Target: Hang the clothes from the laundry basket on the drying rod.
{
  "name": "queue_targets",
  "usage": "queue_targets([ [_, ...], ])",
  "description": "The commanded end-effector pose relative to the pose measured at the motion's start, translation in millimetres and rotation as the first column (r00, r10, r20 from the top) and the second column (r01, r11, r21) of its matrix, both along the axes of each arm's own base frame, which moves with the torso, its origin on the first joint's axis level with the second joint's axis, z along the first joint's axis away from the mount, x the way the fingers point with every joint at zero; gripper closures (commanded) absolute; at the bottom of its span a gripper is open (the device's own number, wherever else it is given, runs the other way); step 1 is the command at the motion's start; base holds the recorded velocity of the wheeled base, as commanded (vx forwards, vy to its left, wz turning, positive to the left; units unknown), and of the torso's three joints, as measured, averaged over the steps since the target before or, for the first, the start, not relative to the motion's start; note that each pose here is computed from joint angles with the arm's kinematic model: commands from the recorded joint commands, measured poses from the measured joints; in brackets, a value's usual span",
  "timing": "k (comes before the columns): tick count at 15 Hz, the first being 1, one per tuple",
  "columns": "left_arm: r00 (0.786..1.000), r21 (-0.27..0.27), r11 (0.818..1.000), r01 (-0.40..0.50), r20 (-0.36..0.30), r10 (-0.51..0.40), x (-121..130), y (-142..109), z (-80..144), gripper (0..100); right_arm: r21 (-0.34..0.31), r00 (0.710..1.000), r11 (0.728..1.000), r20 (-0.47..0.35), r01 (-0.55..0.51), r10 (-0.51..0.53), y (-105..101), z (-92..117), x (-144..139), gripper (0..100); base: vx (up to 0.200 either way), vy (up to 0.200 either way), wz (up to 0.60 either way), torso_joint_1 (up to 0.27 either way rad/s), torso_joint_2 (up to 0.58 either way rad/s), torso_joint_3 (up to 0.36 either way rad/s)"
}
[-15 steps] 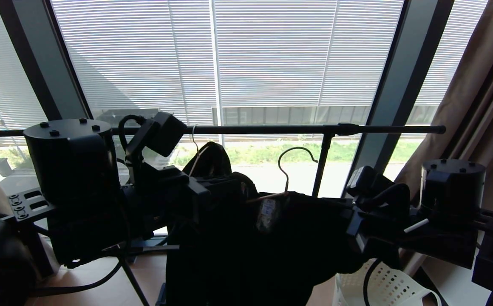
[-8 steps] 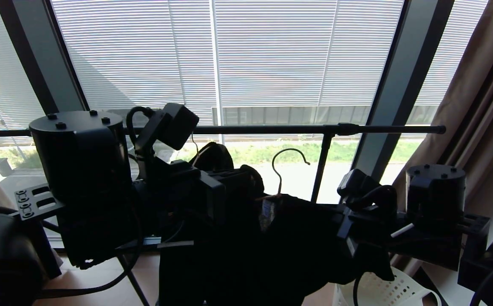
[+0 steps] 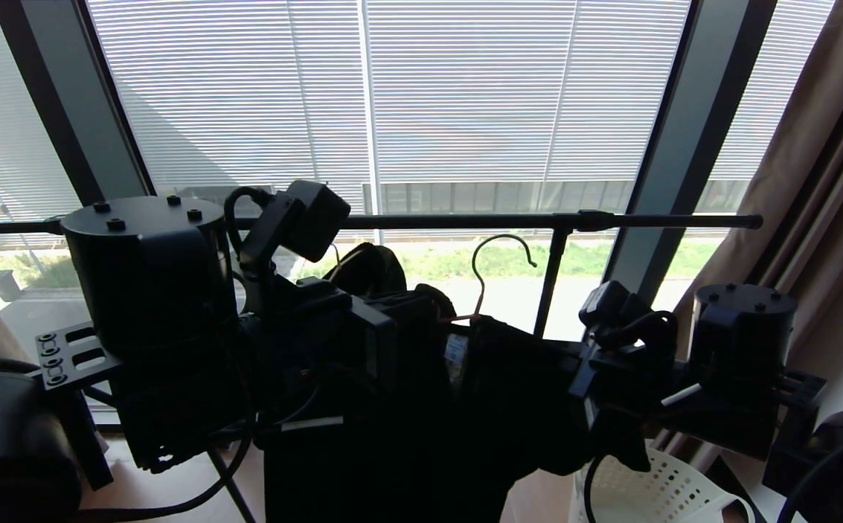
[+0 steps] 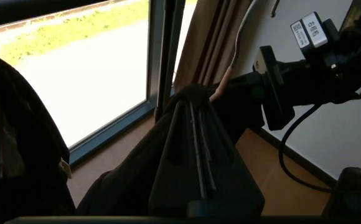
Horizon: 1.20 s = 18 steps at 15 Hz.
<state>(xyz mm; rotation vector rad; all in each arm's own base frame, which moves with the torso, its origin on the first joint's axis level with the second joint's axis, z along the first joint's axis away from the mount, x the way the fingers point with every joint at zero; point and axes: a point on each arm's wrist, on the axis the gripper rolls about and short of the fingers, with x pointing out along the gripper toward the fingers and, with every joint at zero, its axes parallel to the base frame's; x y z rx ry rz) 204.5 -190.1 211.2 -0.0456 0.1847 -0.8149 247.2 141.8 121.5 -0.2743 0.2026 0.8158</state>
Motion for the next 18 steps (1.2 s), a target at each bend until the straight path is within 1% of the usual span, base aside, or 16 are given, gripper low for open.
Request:
queue_targets([
  [1, 1.000, -0.007, 1.000, 0.002, 0.006, -0.002, -1, 1, -1, 100, -0.002, 1.000, 1.000, -0.003, -0.001, 0.001, 1, -1, 1, 100, 0.000, 0.000, 0.00, 0.000, 0.00, 0.000],
  [3, 1.000, -0.008, 1.000, 0.003, 0.005, -0.003, -2, 1, -4, 100, -0.002, 1.000, 1.000, -0.003, -0.001, 0.001, 1, -1, 1, 100, 0.000, 0.000, 0.00, 0.000, 0.00, 0.000],
  [4, 1.000, 0.002, 1.000, 0.003, -0.006, -0.003, -3, 2, -8, 100, 0.000, 1.000, 1.000, -0.003, 0.000, 0.000, 1, -1, 1, 100, 0.000, 0.000, 0.00, 0.000, 0.00, 0.000],
  [5, 1.000, 0.006, 1.000, 0.005, -0.006, -0.005, -4, 3, -9, 0, 0.001, 1.000, 1.000, -0.001, 0.000, 0.000, 1, 0, 1, 100, 0.000, 0.000, 0.00, 0.000, 0.00, 0.000],
  [9, 1.000, -0.011, 1.000, 0.006, 0.022, -0.006, -7, 6, -9, 0, 0.000, 1.000, 1.000, -0.003, 0.004, -0.004, 0, -1, 2, 100, 0.000, 0.000, 0.00, 0.000, 0.00, 0.000],
  [10, 0.999, -0.027, 1.000, 0.005, 0.037, -0.004, -9, 9, -8, 0, 0.002, 1.000, 1.000, 0.001, 0.007, -0.007, -1, 0, 3, 100, 0.000, 0.000, 0.00, 0.000, 0.00, 0.000],
  [12, 0.997, -0.064, 0.998, -0.004, 0.075, 0.009, -14, 17, -6, 0, 0.014, 0.999, 0.999, 0.006, 0.042, -0.042, -10, 3, 8, 100, 0.000, 0.000, 0.00, 0.000, 0.00, 0.000],
  [13, 0.996, -0.071, 0.997, -0.011, 0.083, 0.017, -16, 21, -7, 0, 0.015, 0.999, 0.999, 0.008, 0.045, -0.045, -12, 3, 10, 100, 0.000, 0.000, 0.00, 0.000, 0.00, 0.000],
  [14, 0.994, -0.085, 0.996, -0.027, 0.103, 0.035, -18, 29, -8, 0, 0.021, 0.999, 0.999, 0.006, 0.046, -0.046, -17, 4, 13, 100, 0.000, 0.000, 0.00, 0.000, 0.00, 0.000],
  [15, 0.993, -0.089, 0.995, -0.038, 0.108, 0.048, -18, 35, -11, 0, 0.026, 0.999, 0.999, 0.004, 0.046, -0.047, -21, 4, 14, 100, 0.000, 0.000, 0.00, 0.000, 0.00, 0.000],
  [16, 0.993, -0.088, 0.995, -0.047, 0.108, 0.057, -18, 47, -16, 0, 0.032, 0.999, 0.998, 0.003, 0.046, -0.046, -26, 4, 16, 100, 0.000, 0.000, 0.00, 0.000, 0.00, 0.000],
  [17, 0.994, -0.087, 0.996, -0.028, 0.106, 0.037, -19, 53, -17, 0, 0.034, 0.999, 0.998, 0.000, 0.045, -0.045, -29, 4, 17, 100, 0.000, 0.000, 0.00, 0.000, 0.00, 0.000],
  [18, 0.995, -0.082, 0.996, 0.037, 0.093, -0.029, -20, 71, -21, 0, 0.044, 1.000, 0.999, -0.006, 0.022, -0.022, -34, 3, 19, 100, 0.000, 0.000, 0.00, 0.000, 0.00, 0.000],
])
